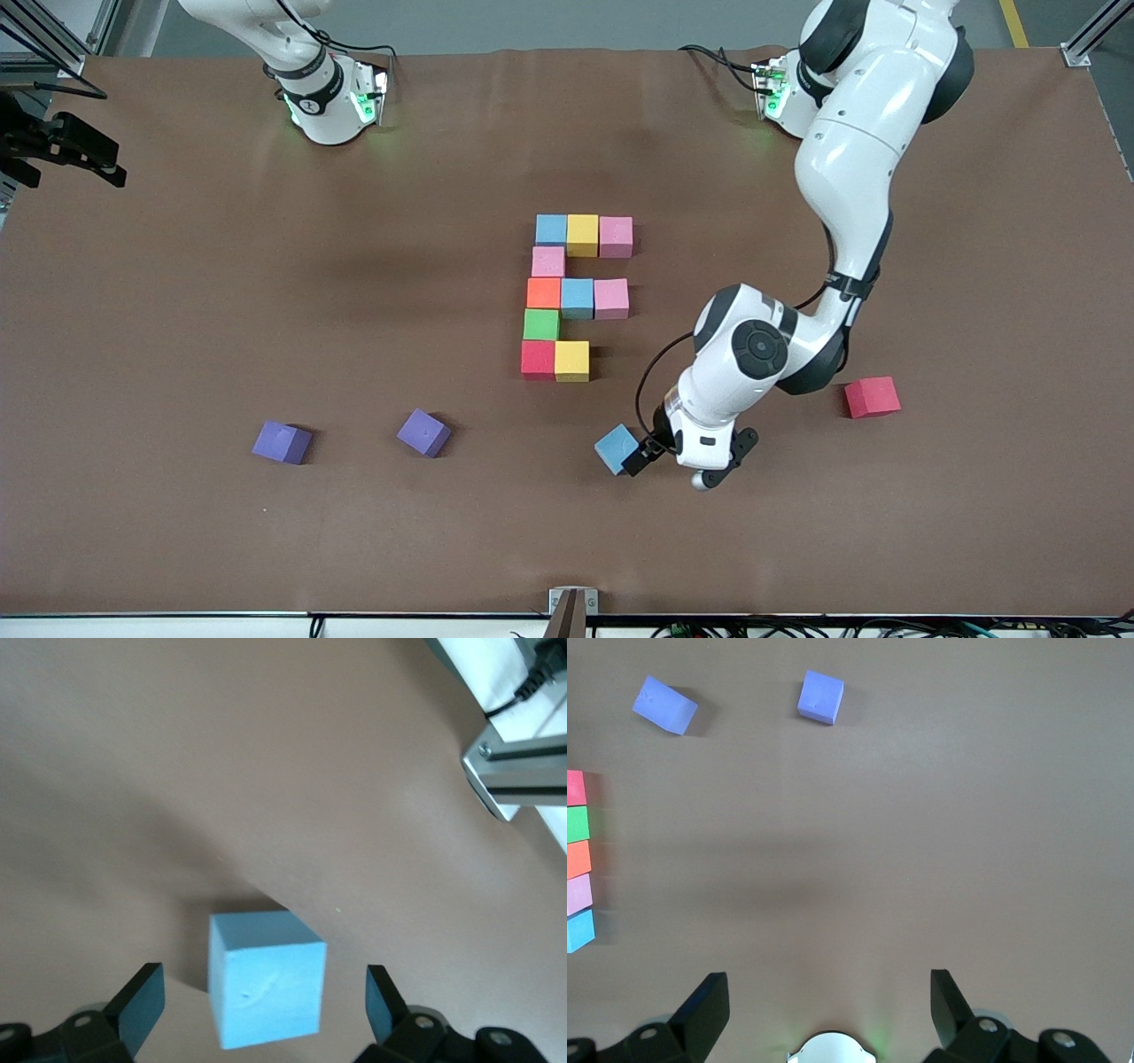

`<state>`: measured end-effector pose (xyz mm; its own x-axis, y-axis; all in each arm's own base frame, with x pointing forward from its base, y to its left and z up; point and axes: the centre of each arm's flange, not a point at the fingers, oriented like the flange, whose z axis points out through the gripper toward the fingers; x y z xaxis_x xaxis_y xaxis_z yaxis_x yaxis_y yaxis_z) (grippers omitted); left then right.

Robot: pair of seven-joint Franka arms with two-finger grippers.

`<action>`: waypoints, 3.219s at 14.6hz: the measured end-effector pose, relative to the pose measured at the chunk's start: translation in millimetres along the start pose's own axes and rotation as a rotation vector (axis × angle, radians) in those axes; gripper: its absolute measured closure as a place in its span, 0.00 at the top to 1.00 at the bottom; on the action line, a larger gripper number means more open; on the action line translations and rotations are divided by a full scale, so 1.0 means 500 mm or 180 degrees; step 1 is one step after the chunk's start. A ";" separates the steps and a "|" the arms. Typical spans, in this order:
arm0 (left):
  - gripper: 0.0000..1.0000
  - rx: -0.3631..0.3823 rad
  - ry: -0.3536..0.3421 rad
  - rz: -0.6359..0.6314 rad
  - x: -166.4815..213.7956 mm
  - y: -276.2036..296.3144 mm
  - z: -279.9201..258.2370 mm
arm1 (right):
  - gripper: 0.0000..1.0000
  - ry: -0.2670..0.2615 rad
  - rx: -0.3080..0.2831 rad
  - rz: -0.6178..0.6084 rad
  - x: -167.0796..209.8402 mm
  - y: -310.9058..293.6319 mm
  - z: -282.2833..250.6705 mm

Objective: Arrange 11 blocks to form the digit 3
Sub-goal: 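Grasp the blue cube with the left gripper, then carry the blue cube toward the figure with the left gripper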

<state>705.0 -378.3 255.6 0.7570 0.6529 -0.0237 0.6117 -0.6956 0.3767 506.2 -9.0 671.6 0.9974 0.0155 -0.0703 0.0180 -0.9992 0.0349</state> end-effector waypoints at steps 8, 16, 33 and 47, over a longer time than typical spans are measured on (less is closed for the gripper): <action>1.00 -0.0096 -0.0013 -0.0059 -0.016 -0.027 0.112 | 1.00 0.0000 0.0000 -0.0001 0.000 0.000 0.000; 0.98 -0.0137 -0.0023 -0.0023 -0.041 -0.024 0.138 | 1.00 0.0000 0.0000 -0.0001 0.000 0.000 0.001; 0.55 0.0539 -0.0103 -0.1307 -0.065 -0.056 0.049 | 1.00 -0.0007 -0.0002 -0.0037 0.001 -0.010 0.003; 0.55 0.0812 0.0301 -0.2562 -0.246 -0.078 0.041 | 1.00 -0.0011 0.0000 -0.0022 0.001 -0.005 0.004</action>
<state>592.8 -437.5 225.0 0.0533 0.9921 -0.1132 0.9972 -0.0470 0.0574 506.5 -6.6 669.4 0.9970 0.0223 -0.0741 0.0249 -0.9991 0.0343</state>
